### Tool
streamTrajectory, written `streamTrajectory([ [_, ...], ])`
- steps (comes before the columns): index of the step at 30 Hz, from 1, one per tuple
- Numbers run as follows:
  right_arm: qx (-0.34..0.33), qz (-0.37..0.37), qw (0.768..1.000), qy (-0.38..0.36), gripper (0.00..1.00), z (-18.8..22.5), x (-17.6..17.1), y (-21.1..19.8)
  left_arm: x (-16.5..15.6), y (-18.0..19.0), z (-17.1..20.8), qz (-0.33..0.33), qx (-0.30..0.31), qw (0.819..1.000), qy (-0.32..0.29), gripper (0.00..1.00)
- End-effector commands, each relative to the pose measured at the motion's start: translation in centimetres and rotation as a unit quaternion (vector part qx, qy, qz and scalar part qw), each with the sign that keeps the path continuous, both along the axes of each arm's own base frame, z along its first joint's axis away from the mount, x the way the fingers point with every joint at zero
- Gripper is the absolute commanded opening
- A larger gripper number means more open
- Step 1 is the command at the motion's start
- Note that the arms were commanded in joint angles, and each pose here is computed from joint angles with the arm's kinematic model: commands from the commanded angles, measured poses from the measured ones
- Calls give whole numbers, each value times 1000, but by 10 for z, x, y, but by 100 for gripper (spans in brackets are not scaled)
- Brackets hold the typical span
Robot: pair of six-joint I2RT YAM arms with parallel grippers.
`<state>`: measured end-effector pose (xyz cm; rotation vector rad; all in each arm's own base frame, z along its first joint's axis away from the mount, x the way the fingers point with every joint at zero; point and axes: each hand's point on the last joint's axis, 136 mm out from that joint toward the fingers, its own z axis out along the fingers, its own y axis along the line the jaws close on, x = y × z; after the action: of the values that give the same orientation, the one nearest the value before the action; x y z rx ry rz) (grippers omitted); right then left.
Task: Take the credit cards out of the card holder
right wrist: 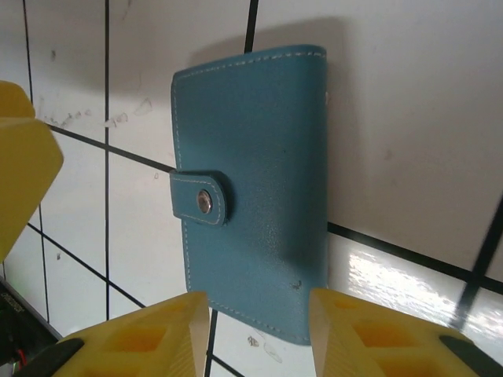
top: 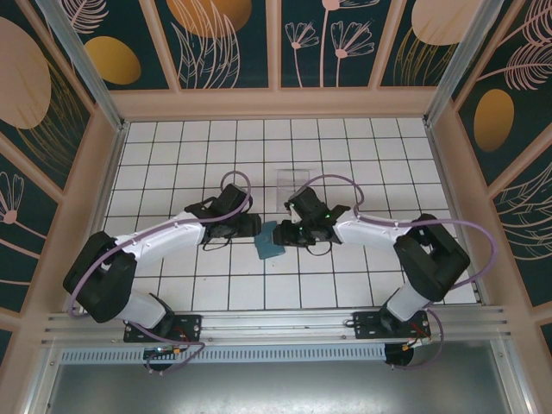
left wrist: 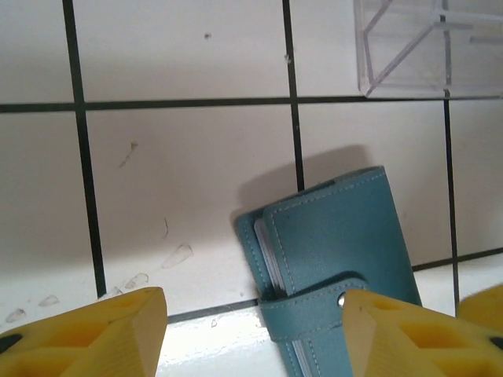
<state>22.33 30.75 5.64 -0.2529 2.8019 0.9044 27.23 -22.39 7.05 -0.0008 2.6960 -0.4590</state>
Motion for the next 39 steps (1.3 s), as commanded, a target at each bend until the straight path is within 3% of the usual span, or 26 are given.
streamTrajectory([
  [1, 4, 3, 1000, 9, 40, -7, -2, 8, -9, 0, -4, 0, -16, 1000, 15, 58],
  [5, -20, -10, 1000, -6, 40, -11, 5, -1, -15, 0, -12, -5, -22, 999, 26, 55],
  [23, 24, 29, 998, 50, 43, -41, -3, 11, -23, -34, -48, -24, -108, 991, 73, 53],
  [32, 103, 32, 991, 73, 42, -29, -13, 28, -22, -47, -52, -24, -150, 986, 75, 35],
  [39, 156, 22, 985, 71, 33, -15, -14, 35, -20, -50, -49, -24, -159, 984, 71, 30],
])
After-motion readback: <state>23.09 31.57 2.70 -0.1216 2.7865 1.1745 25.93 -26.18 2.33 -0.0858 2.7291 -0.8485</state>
